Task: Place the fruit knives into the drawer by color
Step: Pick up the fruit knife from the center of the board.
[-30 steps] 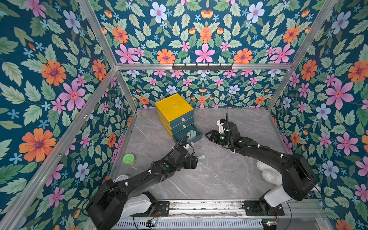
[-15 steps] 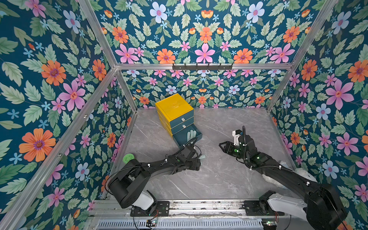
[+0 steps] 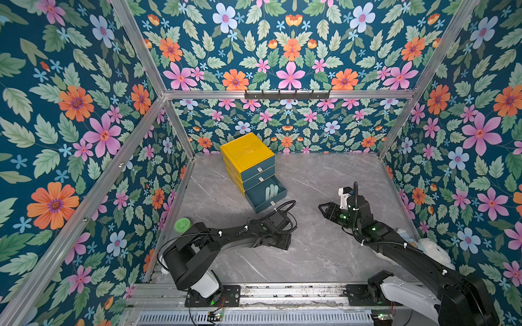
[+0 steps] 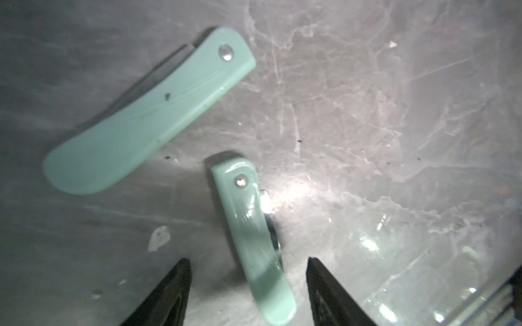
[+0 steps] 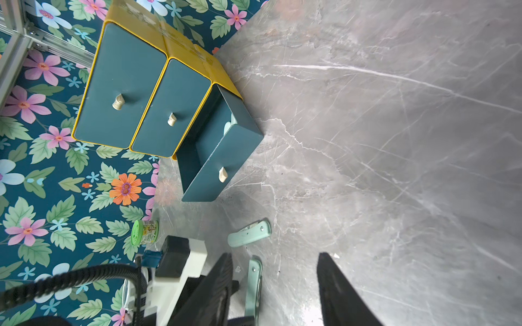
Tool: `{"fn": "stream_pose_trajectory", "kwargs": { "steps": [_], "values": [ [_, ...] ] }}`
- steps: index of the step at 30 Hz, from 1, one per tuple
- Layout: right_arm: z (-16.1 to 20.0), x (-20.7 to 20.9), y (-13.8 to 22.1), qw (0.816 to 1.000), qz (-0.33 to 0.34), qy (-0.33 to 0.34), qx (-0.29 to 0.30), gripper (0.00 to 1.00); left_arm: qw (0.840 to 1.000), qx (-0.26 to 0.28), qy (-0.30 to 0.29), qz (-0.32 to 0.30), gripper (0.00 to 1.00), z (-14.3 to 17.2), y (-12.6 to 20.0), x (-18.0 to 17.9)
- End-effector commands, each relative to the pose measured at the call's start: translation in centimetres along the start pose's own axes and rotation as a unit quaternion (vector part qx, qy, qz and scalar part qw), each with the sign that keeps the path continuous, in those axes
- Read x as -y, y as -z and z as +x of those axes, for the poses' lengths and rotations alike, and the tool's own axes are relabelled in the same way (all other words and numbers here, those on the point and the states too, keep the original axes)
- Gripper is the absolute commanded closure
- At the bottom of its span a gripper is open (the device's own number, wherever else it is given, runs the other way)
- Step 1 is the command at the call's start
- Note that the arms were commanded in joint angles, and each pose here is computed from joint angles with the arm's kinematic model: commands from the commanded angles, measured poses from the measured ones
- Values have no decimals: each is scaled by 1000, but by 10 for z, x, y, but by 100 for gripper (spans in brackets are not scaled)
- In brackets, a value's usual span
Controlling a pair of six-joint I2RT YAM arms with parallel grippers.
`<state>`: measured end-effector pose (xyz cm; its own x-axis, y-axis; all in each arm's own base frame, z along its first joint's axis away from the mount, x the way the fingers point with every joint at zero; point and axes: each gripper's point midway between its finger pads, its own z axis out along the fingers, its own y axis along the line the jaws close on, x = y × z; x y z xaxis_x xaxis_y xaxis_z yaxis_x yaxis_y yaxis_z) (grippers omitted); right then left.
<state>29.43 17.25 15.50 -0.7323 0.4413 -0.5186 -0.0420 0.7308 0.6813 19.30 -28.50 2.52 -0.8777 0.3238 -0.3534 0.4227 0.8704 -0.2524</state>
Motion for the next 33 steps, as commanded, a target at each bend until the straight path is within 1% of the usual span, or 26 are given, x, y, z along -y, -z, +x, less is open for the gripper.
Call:
{"fn": "stream_pose_trajectory", "kwargs": {
  "steps": [1,5,7,12,16,21,25,30,33],
  "values": [
    [0,-3,1,1000,-9,6,0,49,998,-17,-27,-45,30,5,-2,-9],
    [2,1,1,1000,-15,-7,-2,49,996,-26,-59,-56,29,2,-5,-2],
    [2,3,2,1000,-14,-7,-1,49,994,-39,-73,-69,29,5,-8,-1],
    [2,6,9,1000,-13,-7,8,49,980,-92,-108,-137,31,31,-17,-21],
    [-2,5,17,1000,-16,-1,20,49,965,-131,-127,-186,42,54,-20,-39],
    [-6,1,23,999,-21,4,30,49,957,-143,-139,-212,54,65,-18,-48],
    [-6,2,22,999,-20,3,30,49,957,-133,-137,-217,71,62,-17,-48],
    [-6,2,20,999,-18,1,26,49,964,-104,-131,-208,80,49,-13,-40],
    [-7,1,19,999,-17,1,27,49,967,-84,-127,-203,82,39,-9,-35]
  ]
}}
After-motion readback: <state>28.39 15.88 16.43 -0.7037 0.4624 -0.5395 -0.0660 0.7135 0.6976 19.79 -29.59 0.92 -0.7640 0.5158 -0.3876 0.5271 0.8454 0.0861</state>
